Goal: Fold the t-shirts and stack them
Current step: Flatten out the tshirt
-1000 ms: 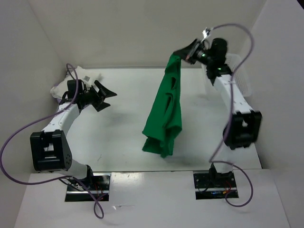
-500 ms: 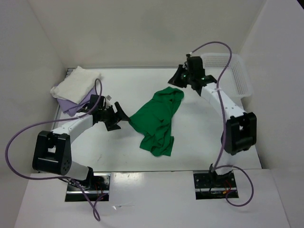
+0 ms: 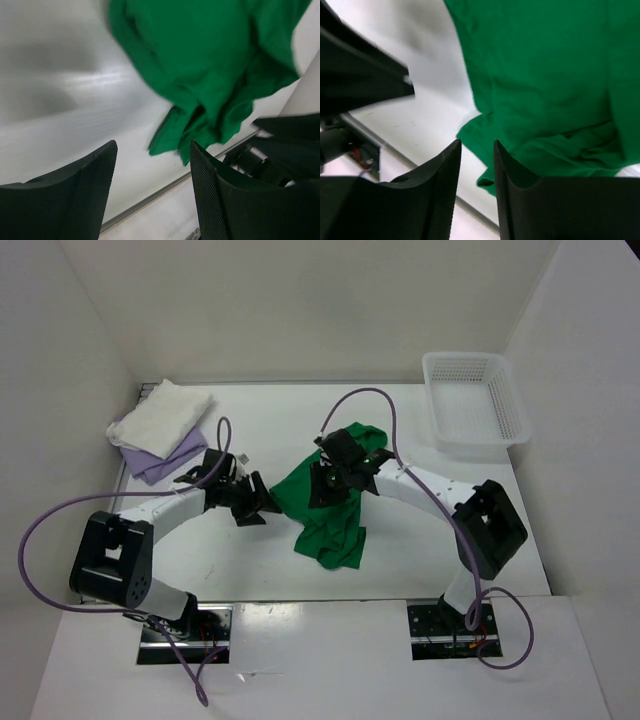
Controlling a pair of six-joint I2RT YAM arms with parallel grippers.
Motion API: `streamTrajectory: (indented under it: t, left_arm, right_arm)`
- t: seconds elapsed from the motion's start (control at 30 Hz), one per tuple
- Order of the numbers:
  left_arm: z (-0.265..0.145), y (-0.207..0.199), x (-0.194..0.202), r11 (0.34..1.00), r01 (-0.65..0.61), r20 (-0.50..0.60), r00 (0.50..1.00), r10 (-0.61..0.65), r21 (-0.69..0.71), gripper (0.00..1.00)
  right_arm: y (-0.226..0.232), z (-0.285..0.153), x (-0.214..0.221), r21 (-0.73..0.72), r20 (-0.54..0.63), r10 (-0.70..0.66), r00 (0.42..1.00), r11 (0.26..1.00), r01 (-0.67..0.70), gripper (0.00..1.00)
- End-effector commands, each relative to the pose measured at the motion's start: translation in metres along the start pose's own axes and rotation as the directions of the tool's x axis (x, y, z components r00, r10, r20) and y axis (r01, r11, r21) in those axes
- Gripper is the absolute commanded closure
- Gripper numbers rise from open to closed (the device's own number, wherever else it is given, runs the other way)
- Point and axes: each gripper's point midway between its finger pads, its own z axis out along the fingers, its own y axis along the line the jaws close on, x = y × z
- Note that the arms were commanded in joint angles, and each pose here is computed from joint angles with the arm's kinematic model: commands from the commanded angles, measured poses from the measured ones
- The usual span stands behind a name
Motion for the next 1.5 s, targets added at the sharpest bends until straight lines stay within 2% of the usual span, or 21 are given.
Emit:
streamTrajectory:
  t: [0.0, 0.13, 0.17, 0.37, 0.63, 0.67, 0.7, 0.77, 0.8, 0.9, 0.93, 1.03, 1.07, 1.13, 1.2, 1.23, 1.3, 1.33, 1.37, 1.43, 1.47]
  left_arm:
    - [0.007, 0.013, 0.04, 1.0, -0.027, -0.109, 0.994, 0.025, -0.014, 0.33]
    - [0.014, 0.006, 0.064, 0.998, -0.066, -0.177, 0.982, 0.063, -0.007, 0.34]
    - [0.017, 0.008, 0.078, 0.997, -0.079, -0.216, 0.974, 0.073, -0.019, 0.34]
    - [0.031, 0.009, 0.107, 0.993, -0.116, -0.291, 0.951, 0.104, -0.025, 0.34]
    - [0.059, 0.008, 0.117, 0.99, -0.133, -0.34, 0.934, 0.11, -0.043, 0.34]
    - [0.062, 0.007, 0.119, 0.99, -0.133, -0.343, 0.933, 0.111, -0.041, 0.34]
    - [0.068, 0.007, 0.115, 0.991, -0.127, -0.332, 0.937, 0.105, -0.045, 0.35]
    - [0.072, 0.008, 0.115, 0.992, -0.114, -0.33, 0.94, 0.092, -0.048, 0.42]
    - [0.074, 0.008, 0.114, 0.993, -0.105, -0.329, 0.941, 0.082, -0.051, 0.51]
    - [0.08, 0.006, 0.113, 0.992, -0.114, -0.328, 0.94, 0.089, -0.058, 0.68]
    - [0.08, 0.003, 0.111, 0.992, -0.116, -0.324, 0.942, 0.094, -0.051, 0.78]
    - [0.076, 0.001, 0.108, 0.991, -0.124, -0.304, 0.947, 0.1, -0.059, 0.89]
    - [0.075, 0.0, 0.105, 0.99, -0.13, -0.288, 0.952, 0.108, -0.059, 0.96]
    - [0.067, -0.006, 0.099, 0.989, -0.134, -0.253, 0.961, 0.115, -0.06, 1.0]
    - [0.056, -0.012, 0.091, 0.986, -0.147, -0.207, 0.97, 0.128, -0.079, 1.0]
    - [0.051, -0.019, 0.085, 0.985, -0.156, -0.18, 0.974, 0.14, -0.074, 1.0]
    - [0.032, -0.037, 0.07, 0.985, -0.165, -0.111, 0.981, 0.159, -0.049, 1.0]
    - [0.025, -0.042, 0.062, 0.984, -0.173, -0.077, 0.983, 0.169, -0.045, 1.0]
    - [0.014, -0.048, 0.049, 0.987, -0.158, -0.038, 0.987, 0.157, -0.033, 1.0]
    - [-0.019, -0.073, 0.019, 0.982, -0.19, 0.087, 0.978, 0.19, -0.003, 1.0]
    - [-0.042, -0.077, 0.002, 0.981, -0.192, 0.155, 0.969, 0.19, -0.005, 1.0]
  right_arm:
    - [-0.02, 0.006, 0.001, 0.077, -0.003, -0.044, 0.999, 0.996, 0.044, 0.61]
    - [-0.022, 0.017, 0.011, 0.118, -0.052, -0.11, 0.993, 0.986, 0.115, 0.56]
    - [-0.024, 0.02, 0.013, 0.122, -0.061, -0.107, 0.992, 0.986, 0.114, 0.56]
    - [-0.029, 0.034, 0.027, 0.157, -0.132, -0.155, 0.979, 0.972, 0.175, 0.55]
    - [-0.042, 0.036, 0.024, 0.26, -0.126, -0.173, 0.977, 0.944, 0.201, 0.54]
    - [-0.043, 0.036, 0.023, 0.268, -0.123, -0.174, 0.977, 0.942, 0.202, 0.59]
    - [-0.046, 0.035, 0.021, 0.288, -0.114, -0.177, 0.978, 0.936, 0.203, 0.72]
    - [-0.05, 0.033, 0.016, 0.324, -0.093, -0.161, 0.983, 0.928, 0.182, 0.86]
    - [-0.054, 0.033, 0.014, 0.346, -0.082, -0.164, 0.983, 0.92, 0.183, 0.97]
    - [-0.043, 0.024, -0.001, 0.336, -0.029, -0.159, 0.987, 0.928, 0.159, 1.0]
    - [-0.039, 0.019, -0.007, 0.335, -0.005, -0.164, 0.986, 0.929, 0.156, 1.0]
    - [-0.029, 0.002, -0.036, 0.324, 0.09, -0.142, 0.986, 0.94, 0.105, 1.0]
    - [-0.022, -0.008, -0.055, 0.318, 0.144, -0.141, 0.979, 0.944, 0.089, 1.0]
    - [-0.01, -0.037, -0.088, 0.298, 0.24, -0.124, 0.963, 0.953, 0.049, 1.0]
    - [-0.005, -0.064, -0.114, 0.274, 0.32, -0.099, 0.942, 0.962, 0.008, 1.0]
    - [0.007, -0.093, -0.135, 0.242, 0.394, -0.093, 0.915, 0.97, -0.006, 1.0]
    - [0.012, -0.131, -0.158, 0.162, 0.467, -0.045, 0.883, 0.986, -0.035, 1.0]
    - [0.025, -0.169, -0.175, 0.103, 0.543, -0.034, 0.839, 0.994, -0.026, 1.0]
    - [0.033, -0.188, -0.179, 0.042, 0.564, -0.01, 0.825, 0.999, -0.017, 1.0]
    - [0.041, -0.256, -0.202, -0.034, 0.683, 0.026, 0.73, 0.999, -0.004, 1.0]
    - [0.049, -0.276, -0.204, -0.074, 0.702, 0.042, 0.711, 0.997, 0.015, 1.0]
